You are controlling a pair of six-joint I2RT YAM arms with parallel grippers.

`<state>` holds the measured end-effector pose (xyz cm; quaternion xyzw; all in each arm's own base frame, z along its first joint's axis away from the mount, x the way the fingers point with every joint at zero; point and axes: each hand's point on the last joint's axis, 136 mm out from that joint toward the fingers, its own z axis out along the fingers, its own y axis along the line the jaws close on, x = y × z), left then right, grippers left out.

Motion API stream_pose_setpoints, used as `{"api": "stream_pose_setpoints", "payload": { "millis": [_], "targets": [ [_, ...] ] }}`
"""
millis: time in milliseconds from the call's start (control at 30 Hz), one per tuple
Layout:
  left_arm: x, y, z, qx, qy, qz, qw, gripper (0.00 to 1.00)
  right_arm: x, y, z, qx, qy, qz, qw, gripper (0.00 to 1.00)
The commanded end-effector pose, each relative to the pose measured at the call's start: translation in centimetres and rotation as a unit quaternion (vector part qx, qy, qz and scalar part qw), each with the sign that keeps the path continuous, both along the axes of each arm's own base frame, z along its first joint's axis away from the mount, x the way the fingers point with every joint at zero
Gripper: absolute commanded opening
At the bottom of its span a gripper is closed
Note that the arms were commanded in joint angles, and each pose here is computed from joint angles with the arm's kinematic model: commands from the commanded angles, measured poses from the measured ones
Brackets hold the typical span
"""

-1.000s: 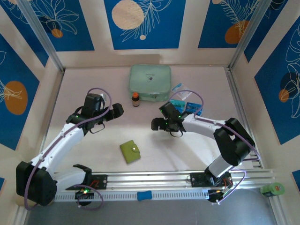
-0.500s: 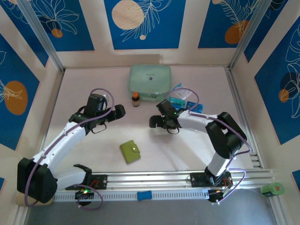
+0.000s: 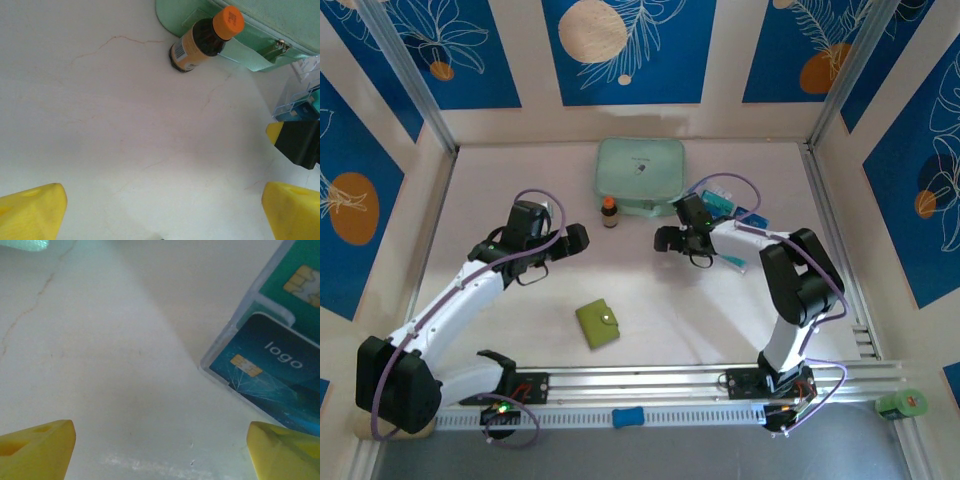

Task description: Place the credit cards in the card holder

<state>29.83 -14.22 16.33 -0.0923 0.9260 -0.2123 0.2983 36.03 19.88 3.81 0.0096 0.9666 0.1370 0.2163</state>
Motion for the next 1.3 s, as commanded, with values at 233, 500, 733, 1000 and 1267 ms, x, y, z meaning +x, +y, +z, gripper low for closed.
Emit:
{"api": "stream_pose_setpoints", "payload": {
  "millis": [233,500,733,1000,1267],
  "targets": [
    [-1.0,0.4,-1.2,0.006,0.009,0.006,1.0,1.0,-5.8,5.2,4.9,0.109,0.036,0.074,0.991,0.89],
    [-2.6,1.2,-3.3,0.009,0.025,0.019,0.999,1.0,-13.4,9.6,4.1,0.073,0.088,0.128,0.985,0.85],
    [-3.1,1.6,-3.6,0.004,0.023,0.026,0.999,1.0,-18.6,12.8,3.5,0.09,0.127,0.165,0.974,0.67],
    [-2.9,1.2,-3.3,-0.003,0.02,0.023,1.0,1.0,-22.2,13.0,1.8,0.128,0.197,0.147,0.961,0.47],
    [-2.9,1.1,-3.6,-0.01,0.021,0.023,0.999,1.0,-23.7,14.3,1.0,0.168,0.239,0.147,0.945,0.41]
  ]
}}
